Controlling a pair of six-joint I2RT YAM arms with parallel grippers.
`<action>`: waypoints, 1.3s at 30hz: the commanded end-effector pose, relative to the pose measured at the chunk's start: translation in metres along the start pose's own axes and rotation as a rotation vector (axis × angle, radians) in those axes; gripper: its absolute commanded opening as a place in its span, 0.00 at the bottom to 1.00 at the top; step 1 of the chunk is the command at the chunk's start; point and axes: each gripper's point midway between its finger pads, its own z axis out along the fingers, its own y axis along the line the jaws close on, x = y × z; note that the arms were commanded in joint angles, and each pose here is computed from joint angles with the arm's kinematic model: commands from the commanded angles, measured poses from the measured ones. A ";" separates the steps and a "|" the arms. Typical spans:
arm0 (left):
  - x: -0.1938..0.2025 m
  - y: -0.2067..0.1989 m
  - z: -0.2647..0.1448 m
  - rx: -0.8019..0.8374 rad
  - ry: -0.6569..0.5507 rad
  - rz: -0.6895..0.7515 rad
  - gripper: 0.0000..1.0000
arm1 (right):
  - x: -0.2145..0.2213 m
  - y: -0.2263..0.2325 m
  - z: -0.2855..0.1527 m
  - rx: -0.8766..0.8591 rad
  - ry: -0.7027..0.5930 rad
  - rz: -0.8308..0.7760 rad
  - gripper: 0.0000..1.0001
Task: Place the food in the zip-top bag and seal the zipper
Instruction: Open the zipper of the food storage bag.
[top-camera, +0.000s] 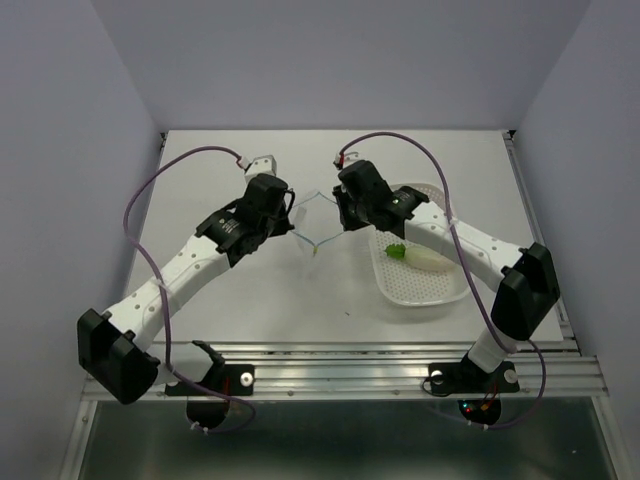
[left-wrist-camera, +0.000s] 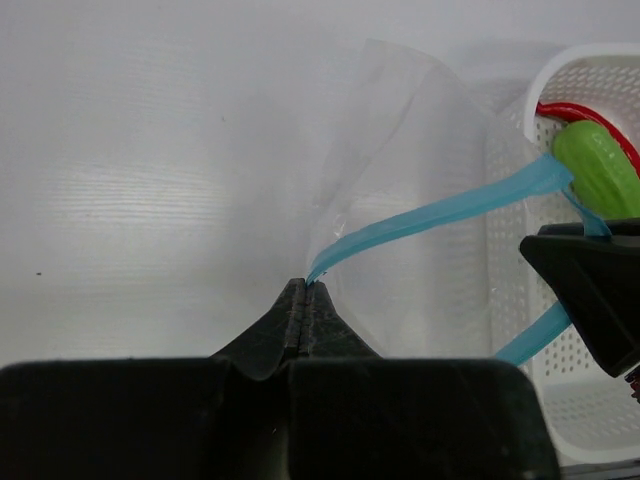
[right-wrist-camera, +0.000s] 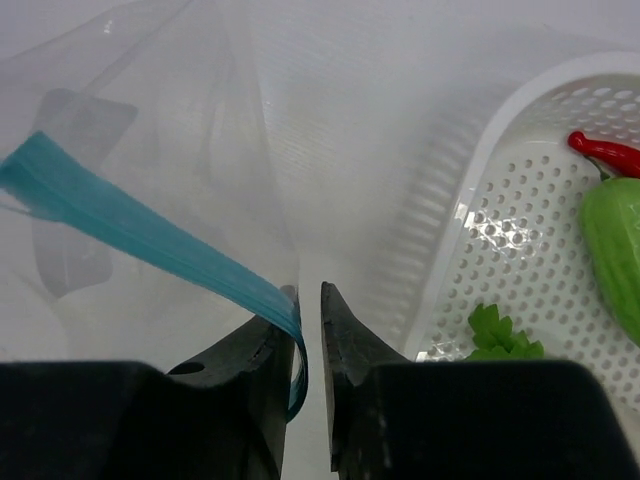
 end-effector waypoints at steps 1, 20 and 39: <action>0.011 -0.018 0.011 0.041 0.028 0.053 0.00 | -0.011 0.021 0.001 -0.124 -0.035 0.022 0.29; 0.015 -0.040 0.033 -0.006 0.075 0.147 0.00 | -0.069 0.028 -0.041 -0.331 -0.170 0.021 1.00; 0.005 -0.044 0.030 -0.002 0.069 0.174 0.00 | 0.018 -0.138 -0.081 -0.121 -0.081 -0.509 1.00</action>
